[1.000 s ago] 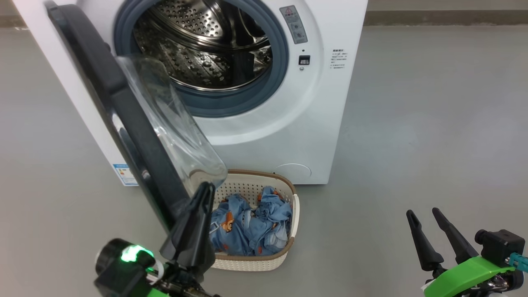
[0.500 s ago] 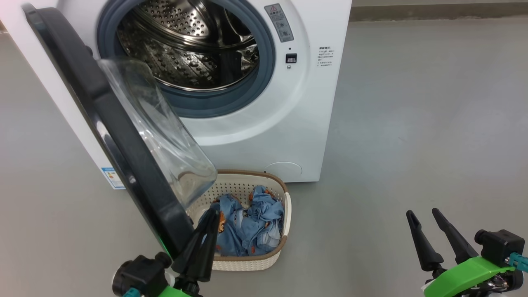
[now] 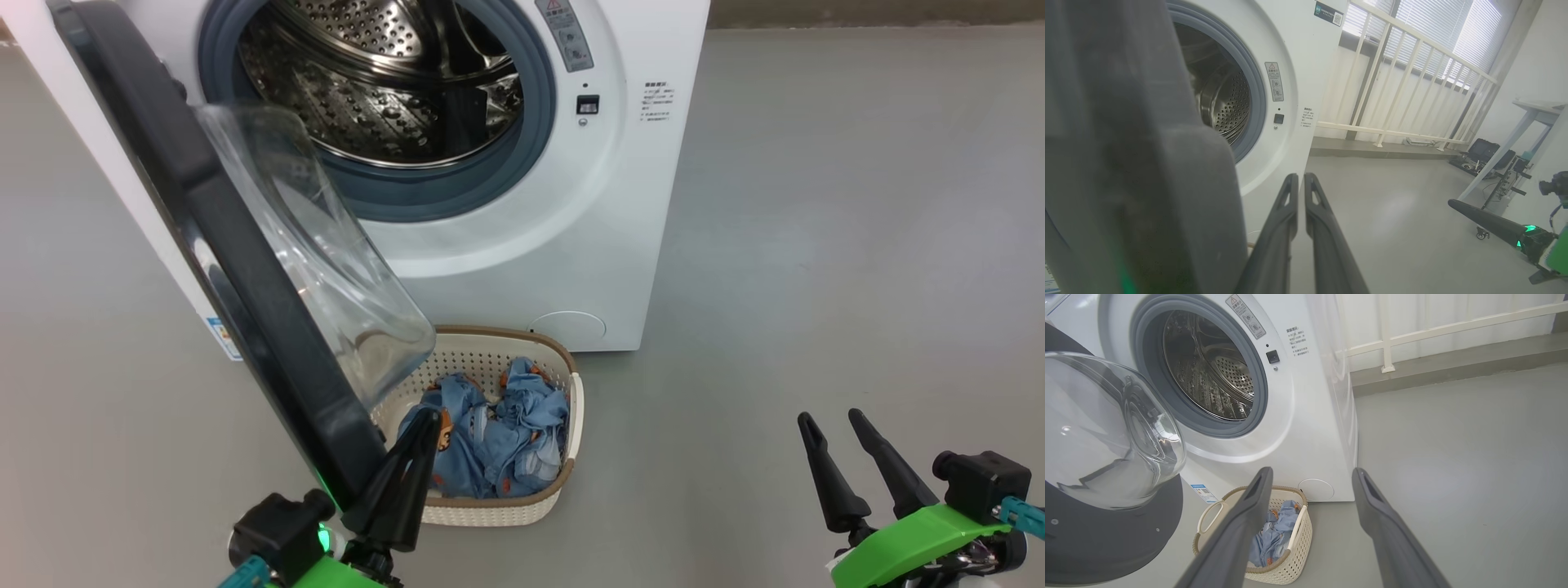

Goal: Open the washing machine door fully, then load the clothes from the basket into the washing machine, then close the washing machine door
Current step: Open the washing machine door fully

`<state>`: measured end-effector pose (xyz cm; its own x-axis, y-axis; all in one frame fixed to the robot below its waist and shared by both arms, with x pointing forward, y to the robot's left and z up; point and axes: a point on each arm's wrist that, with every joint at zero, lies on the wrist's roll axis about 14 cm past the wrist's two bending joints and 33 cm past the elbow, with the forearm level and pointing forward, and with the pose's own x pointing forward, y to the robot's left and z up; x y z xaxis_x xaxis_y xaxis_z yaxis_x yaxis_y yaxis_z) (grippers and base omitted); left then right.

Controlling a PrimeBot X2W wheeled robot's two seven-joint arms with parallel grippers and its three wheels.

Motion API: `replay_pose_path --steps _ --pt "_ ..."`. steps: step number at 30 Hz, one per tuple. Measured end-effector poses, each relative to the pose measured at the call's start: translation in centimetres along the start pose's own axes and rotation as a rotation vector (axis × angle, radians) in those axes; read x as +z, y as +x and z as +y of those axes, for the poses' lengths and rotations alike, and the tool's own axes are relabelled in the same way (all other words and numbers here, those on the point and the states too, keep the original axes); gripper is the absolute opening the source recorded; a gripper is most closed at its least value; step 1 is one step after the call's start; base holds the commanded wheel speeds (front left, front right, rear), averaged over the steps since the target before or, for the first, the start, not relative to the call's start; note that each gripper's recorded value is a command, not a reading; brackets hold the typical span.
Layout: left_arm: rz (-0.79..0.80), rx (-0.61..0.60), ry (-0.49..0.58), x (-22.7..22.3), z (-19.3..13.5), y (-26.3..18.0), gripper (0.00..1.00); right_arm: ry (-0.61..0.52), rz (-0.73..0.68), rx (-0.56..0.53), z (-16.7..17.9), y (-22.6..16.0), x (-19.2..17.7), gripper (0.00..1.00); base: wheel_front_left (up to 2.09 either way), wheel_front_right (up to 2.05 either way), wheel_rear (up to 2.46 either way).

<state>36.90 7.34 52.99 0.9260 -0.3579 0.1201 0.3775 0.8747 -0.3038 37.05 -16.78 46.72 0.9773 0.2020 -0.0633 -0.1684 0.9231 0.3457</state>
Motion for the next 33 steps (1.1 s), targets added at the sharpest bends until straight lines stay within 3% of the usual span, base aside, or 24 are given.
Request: replay_pose_path --steps 20,33 --pt "-0.019 0.137 0.017 1.3 4.1 -3.5 0.0 0.007 0.054 0.094 2.9 2.5 -1.6 1.0 0.0 0.0 0.0" --pt "-0.034 0.327 0.054 3.2 8.8 -7.2 0.0 0.021 0.112 0.194 6.5 4.1 -3.4 1.0 0.0 0.0 0.0"
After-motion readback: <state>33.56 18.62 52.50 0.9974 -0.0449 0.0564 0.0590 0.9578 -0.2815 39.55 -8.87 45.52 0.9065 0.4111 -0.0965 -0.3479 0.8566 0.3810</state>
